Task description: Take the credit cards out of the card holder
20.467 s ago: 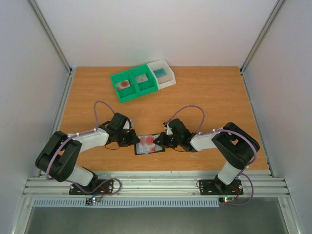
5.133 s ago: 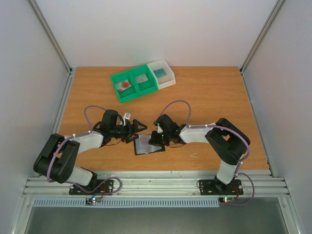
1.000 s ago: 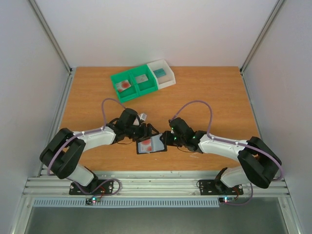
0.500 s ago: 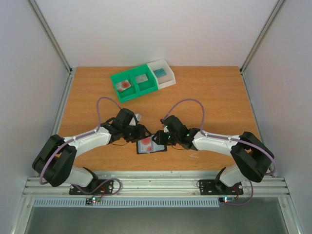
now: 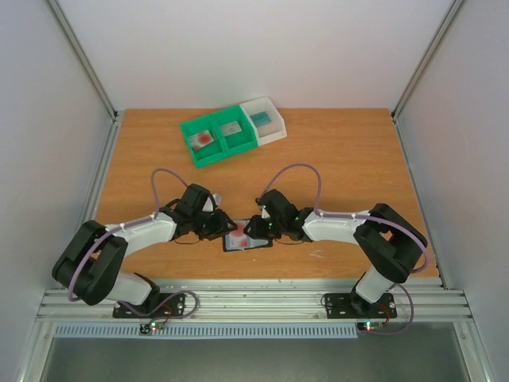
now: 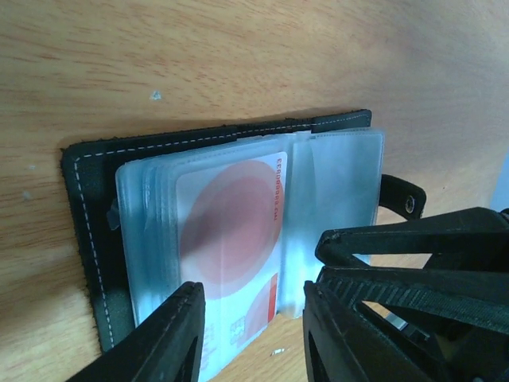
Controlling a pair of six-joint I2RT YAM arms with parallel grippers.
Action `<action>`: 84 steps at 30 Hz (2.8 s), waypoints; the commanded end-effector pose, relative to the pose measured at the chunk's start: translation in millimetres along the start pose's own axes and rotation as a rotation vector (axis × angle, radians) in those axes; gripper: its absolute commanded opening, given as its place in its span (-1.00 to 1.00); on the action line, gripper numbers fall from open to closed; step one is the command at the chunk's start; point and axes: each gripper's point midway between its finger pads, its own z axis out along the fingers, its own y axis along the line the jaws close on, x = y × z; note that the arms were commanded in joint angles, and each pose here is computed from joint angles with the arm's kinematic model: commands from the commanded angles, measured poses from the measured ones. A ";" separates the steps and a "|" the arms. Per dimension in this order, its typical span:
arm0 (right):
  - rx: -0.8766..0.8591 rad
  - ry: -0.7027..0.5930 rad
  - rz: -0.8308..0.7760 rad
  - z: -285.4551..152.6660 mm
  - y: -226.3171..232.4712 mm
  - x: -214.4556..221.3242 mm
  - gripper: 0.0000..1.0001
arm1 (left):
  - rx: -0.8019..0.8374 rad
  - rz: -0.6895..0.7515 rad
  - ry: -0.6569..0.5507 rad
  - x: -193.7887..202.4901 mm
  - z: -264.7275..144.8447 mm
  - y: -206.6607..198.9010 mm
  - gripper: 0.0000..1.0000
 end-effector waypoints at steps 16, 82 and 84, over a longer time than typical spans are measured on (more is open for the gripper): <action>-0.001 0.021 0.002 22.8 -3.1 -8.0 -0.55 | -0.035 0.008 -0.032 -1.6 -2.7 18.6 -0.54; -0.075 -0.008 0.064 20.7 -14.3 -5.6 -0.83 | -0.065 0.081 -0.121 -9.2 -23.3 -1.8 -0.29; -0.080 -0.013 0.063 19.6 -12.4 -7.6 -0.81 | -0.056 0.086 -0.113 -9.7 -20.5 -5.6 -0.33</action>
